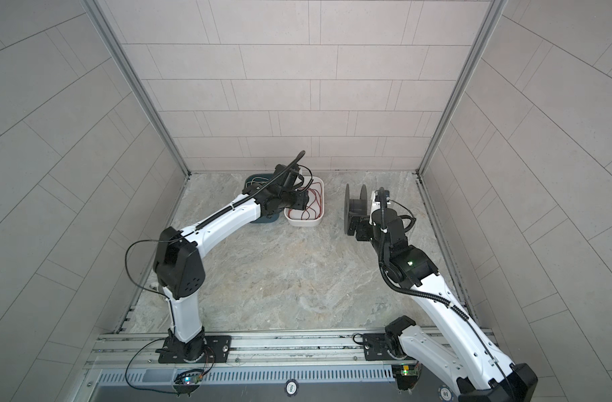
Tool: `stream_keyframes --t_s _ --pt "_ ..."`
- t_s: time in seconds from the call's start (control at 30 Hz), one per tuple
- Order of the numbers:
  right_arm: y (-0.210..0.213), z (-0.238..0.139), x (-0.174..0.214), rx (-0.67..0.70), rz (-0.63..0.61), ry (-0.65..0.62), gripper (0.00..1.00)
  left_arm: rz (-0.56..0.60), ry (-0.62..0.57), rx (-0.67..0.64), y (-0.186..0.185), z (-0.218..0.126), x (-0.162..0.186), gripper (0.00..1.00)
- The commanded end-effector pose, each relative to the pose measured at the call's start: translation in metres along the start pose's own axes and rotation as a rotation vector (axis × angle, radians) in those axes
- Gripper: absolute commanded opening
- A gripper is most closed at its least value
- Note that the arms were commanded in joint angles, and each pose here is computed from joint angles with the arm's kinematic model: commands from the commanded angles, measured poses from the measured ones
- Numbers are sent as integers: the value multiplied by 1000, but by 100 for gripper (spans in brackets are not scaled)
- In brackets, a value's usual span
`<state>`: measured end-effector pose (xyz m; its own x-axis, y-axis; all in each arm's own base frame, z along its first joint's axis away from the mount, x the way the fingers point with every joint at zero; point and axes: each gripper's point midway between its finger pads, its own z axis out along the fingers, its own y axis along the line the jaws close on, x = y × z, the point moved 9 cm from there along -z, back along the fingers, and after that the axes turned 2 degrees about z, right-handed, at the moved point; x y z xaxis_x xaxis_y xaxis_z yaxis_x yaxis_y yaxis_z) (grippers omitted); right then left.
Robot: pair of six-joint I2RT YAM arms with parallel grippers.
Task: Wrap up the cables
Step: 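Move the left gripper over the white tub and lower it toward the red cable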
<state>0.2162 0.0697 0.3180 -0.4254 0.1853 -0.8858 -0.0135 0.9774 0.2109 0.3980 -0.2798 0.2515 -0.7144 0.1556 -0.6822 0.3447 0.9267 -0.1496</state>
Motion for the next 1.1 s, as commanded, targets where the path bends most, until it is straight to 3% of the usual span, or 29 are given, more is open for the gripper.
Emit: stream_keyframes --t_s 0.0,0.47,0.9,1.07 --pt "1 -12 9 -73 -7 23 99 68 37 -32 -6 21 0 60" --pt "-3 -9 24 -60 -38 74 99 56 194 19 -16 118 37 54" --pt "-4 -6 26 -41 -50 89 99 123 254 -96 -9 147 43 52" --pt "-6 -6 29 -33 -52 94 99 135 270 -107 -7 152 47 45"
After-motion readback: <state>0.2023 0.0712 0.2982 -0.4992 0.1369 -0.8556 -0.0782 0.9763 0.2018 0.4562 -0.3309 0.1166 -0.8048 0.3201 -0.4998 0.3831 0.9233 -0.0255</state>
